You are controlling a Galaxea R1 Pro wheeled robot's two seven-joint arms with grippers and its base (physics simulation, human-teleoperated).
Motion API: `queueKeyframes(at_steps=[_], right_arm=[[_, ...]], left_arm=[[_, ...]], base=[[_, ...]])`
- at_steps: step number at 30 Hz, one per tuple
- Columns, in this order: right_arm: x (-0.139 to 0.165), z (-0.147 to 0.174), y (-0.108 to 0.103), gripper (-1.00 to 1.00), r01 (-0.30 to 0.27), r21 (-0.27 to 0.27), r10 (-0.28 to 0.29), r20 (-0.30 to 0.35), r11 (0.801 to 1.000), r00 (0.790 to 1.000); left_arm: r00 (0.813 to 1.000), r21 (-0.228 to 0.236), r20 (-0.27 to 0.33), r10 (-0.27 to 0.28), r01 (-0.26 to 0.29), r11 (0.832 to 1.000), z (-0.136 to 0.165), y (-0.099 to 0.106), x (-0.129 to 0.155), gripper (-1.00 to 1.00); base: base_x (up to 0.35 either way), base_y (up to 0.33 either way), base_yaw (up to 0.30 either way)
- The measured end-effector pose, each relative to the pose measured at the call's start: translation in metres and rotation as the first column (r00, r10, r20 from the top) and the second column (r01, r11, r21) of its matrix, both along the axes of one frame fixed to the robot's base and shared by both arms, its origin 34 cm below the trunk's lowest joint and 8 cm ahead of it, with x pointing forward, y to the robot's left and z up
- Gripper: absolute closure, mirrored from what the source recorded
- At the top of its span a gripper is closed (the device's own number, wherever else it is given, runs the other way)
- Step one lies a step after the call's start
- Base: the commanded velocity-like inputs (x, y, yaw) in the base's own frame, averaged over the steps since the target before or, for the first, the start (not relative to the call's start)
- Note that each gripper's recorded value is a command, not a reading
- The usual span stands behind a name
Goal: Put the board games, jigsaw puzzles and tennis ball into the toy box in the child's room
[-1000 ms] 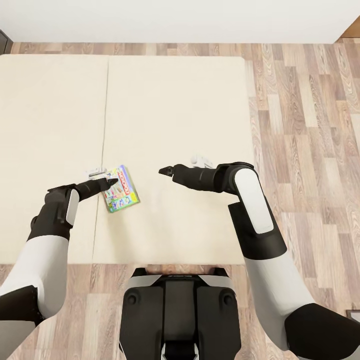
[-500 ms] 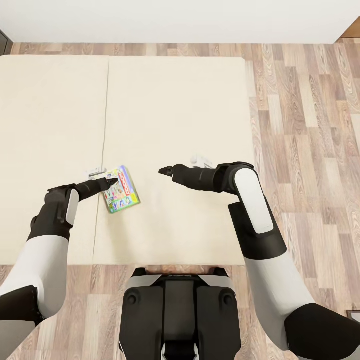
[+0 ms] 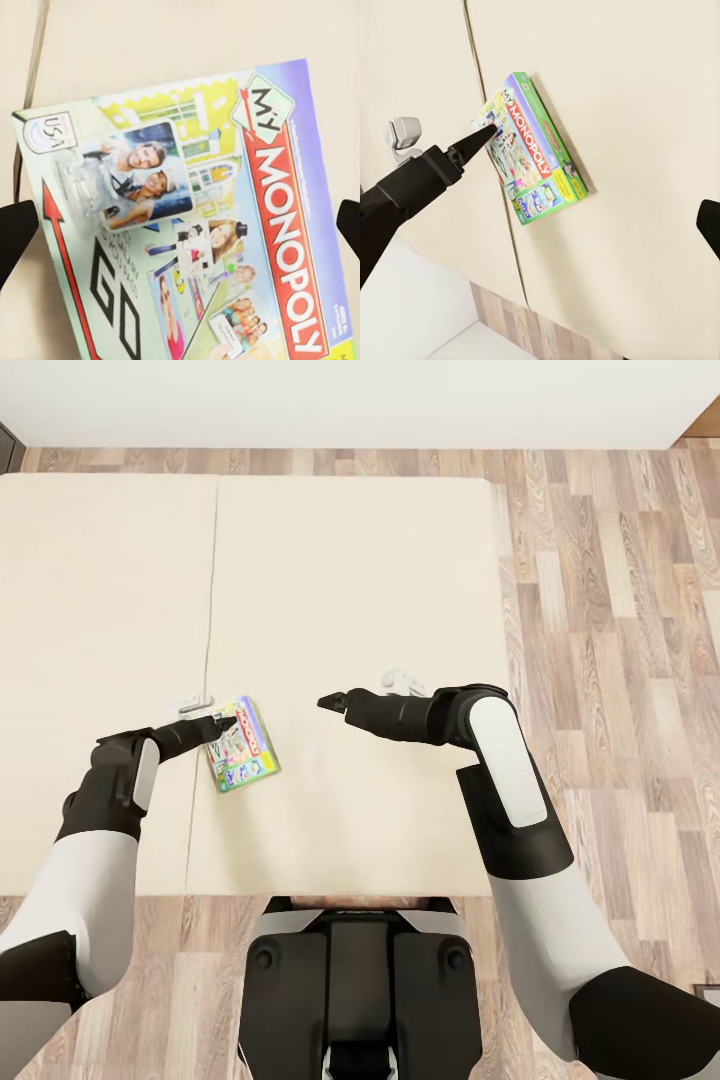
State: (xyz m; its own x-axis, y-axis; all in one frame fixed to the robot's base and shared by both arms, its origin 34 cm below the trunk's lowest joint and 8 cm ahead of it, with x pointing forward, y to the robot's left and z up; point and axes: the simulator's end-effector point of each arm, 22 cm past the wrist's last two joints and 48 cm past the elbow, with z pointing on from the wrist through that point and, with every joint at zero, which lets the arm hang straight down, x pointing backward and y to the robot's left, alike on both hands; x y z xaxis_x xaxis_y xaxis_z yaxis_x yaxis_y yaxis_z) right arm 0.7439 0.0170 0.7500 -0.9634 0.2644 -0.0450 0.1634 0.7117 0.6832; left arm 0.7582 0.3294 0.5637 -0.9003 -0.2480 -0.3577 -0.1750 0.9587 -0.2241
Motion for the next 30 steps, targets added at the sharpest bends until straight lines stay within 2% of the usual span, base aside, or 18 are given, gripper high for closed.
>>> queueKeyframes(at_steps=[11,22,30], right_arm=[[0.000,0.000,0.000,-1.00,0.000,0.000,0.000,0.000,1.000,1.000],[0.000,0.000,0.000,-1.00,-0.001,-0.001,0.001,0.000,1.000,1.000],[0.000,0.000,0.000,-1.00,-0.001,-0.001,0.001,0.000,1.000,1.000]], left_arm=[[1.000,0.008,-0.011,0.003,-0.003,1.000,-0.003,0.001,-0.003,-1.00],[0.997,0.084,-0.064,0.041,-0.035,0.996,-0.017,0.020,-0.019,-1.00],[0.996,0.091,-0.078,0.046,-0.039,0.995,-0.021,0.020,-0.024,-1.00]], base=[[0.002,0.000,0.000],[0.000,0.000,0.000],[0.000,0.000,0.000]])
